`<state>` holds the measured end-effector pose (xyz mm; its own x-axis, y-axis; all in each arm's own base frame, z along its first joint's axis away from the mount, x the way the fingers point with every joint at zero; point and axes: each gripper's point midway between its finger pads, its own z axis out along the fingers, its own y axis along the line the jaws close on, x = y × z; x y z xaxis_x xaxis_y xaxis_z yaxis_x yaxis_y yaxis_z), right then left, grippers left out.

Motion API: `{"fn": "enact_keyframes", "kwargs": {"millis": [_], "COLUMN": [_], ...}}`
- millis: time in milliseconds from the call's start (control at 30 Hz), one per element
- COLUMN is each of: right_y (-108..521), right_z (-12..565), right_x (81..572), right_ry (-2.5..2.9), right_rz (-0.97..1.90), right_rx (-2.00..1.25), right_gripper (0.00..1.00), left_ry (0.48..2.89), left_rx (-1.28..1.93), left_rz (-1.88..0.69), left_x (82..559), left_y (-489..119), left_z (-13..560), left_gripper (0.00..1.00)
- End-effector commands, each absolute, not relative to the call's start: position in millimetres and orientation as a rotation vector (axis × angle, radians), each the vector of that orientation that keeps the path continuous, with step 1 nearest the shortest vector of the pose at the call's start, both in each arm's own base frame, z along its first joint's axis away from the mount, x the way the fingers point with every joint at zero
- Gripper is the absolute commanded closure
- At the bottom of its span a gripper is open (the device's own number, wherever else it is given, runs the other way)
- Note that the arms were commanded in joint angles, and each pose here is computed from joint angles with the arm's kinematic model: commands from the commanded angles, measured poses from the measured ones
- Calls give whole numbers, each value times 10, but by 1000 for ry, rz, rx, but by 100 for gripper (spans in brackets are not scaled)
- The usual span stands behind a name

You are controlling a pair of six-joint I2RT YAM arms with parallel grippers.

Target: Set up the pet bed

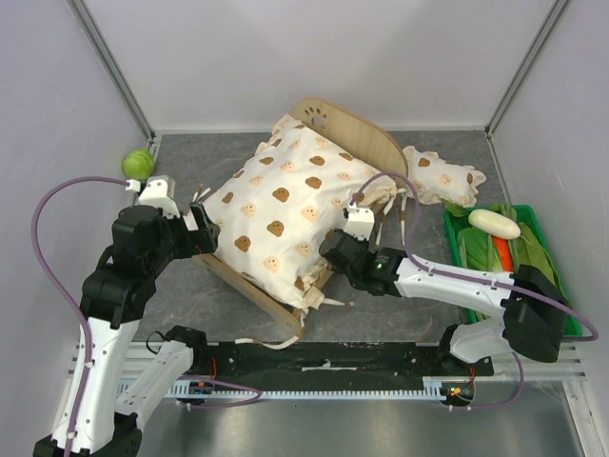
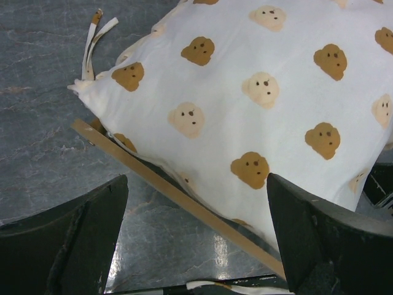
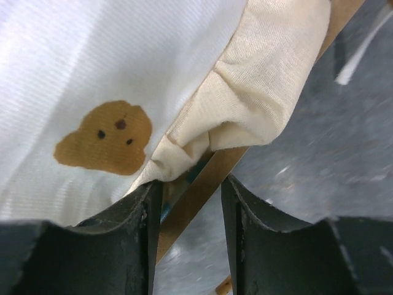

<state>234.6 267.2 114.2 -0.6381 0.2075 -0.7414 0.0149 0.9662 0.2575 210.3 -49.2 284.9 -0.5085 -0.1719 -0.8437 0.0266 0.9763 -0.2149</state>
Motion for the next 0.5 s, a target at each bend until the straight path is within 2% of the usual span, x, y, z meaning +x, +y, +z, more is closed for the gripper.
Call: {"fn": "enact_keyframes", "kwargs": {"millis": [0, 133, 467], "right_y": [2551, 2698, 2476], "right_z": [1456, 1551, 1323], "right_x": [2687, 2816, 3107], "right_ry": [2130, 2088, 2096], "right_rz": [173, 159, 24], "right_rx": [-195, -490, -864], "right_gripper": [100, 100, 100], "left_ry": [2038, 2030, 2021], "left_rx": [-92, -90, -88], "left_rz": [-241, -240, -231], "left_x": [2105, 2089, 2057], "left_y": [-472, -464, -443], "left_z": [3012, 3054, 3079], "left_gripper": [0, 0, 0]}}
